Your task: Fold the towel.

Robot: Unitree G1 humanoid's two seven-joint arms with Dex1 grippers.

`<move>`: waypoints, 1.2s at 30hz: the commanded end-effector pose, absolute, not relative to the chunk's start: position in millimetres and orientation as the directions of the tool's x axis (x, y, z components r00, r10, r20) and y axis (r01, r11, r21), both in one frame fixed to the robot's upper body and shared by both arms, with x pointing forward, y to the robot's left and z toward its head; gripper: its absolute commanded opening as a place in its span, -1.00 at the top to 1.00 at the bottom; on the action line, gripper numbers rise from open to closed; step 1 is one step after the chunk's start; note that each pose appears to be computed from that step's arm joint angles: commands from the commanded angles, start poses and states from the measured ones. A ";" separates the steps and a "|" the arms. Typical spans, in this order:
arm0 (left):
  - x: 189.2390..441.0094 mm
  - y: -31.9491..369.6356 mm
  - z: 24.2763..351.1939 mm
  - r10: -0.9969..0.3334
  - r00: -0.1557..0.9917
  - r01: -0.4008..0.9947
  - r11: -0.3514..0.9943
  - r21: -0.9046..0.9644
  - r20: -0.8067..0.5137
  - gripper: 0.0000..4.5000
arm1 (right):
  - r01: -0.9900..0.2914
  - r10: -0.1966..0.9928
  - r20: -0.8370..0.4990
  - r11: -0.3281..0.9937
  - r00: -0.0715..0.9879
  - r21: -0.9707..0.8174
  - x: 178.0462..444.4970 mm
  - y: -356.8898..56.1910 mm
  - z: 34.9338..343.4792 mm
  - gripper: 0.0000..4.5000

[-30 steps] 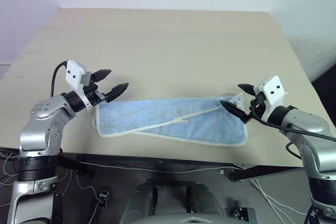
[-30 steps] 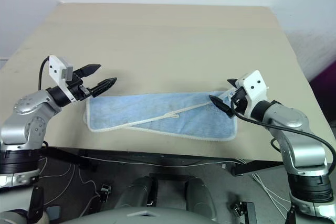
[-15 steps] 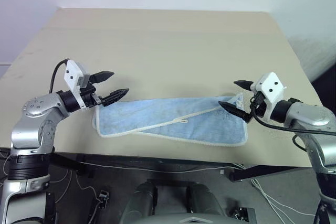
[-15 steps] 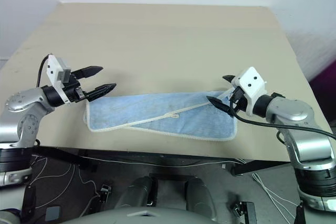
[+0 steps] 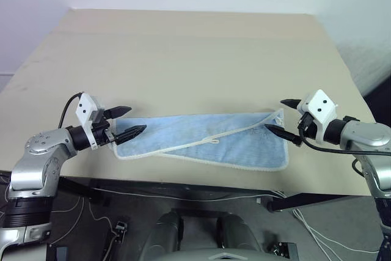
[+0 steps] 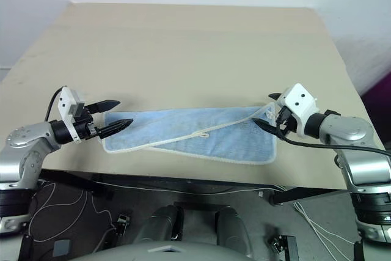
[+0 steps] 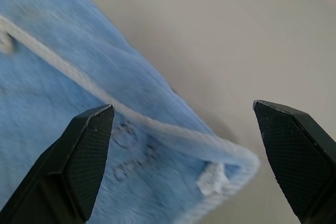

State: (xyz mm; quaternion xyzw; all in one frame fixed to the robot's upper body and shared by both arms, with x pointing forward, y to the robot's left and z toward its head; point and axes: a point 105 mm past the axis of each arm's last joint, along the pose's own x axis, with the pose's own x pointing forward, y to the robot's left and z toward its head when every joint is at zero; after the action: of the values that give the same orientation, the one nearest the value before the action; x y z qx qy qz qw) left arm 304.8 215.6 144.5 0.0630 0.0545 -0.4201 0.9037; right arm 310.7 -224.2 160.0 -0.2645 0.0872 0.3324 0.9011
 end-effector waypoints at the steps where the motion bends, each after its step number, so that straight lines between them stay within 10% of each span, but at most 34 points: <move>1: 301.4 212.0 155.1 -0.772 0.618 0.786 0.608 0.113 -0.149 -1.00 | -0.636 0.561 -0.308 0.616 0.769 -0.465 312.2 -222.4 172.5 -0.98; 10: 281.0 202.0 153.6 -0.863 0.427 0.904 0.411 0.116 -0.269 -1.00 | -0.635 0.562 -0.305 0.616 0.769 -0.467 317.7 -219.6 171.9 -0.98; 18: 265.3 220.4 134.4 -0.742 0.164 0.975 0.023 0.220 -0.650 -1.00 | -0.643 0.573 -0.301 0.614 0.762 -0.459 322.2 -214.4 169.3 -0.98; 36: 311.3 232.8 127.5 -0.464 0.000 0.952 -0.272 0.142 -0.886 -1.00 | -0.621 0.588 -0.227 0.651 0.776 -0.437 332.4 -200.1 175.0 -0.98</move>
State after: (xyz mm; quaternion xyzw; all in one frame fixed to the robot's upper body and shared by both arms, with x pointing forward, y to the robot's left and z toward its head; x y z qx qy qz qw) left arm 313.7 228.1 122.7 0.4518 0.2619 -0.6527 0.5488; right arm 331.4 -200.0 166.2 -0.2502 0.0470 0.3352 0.9071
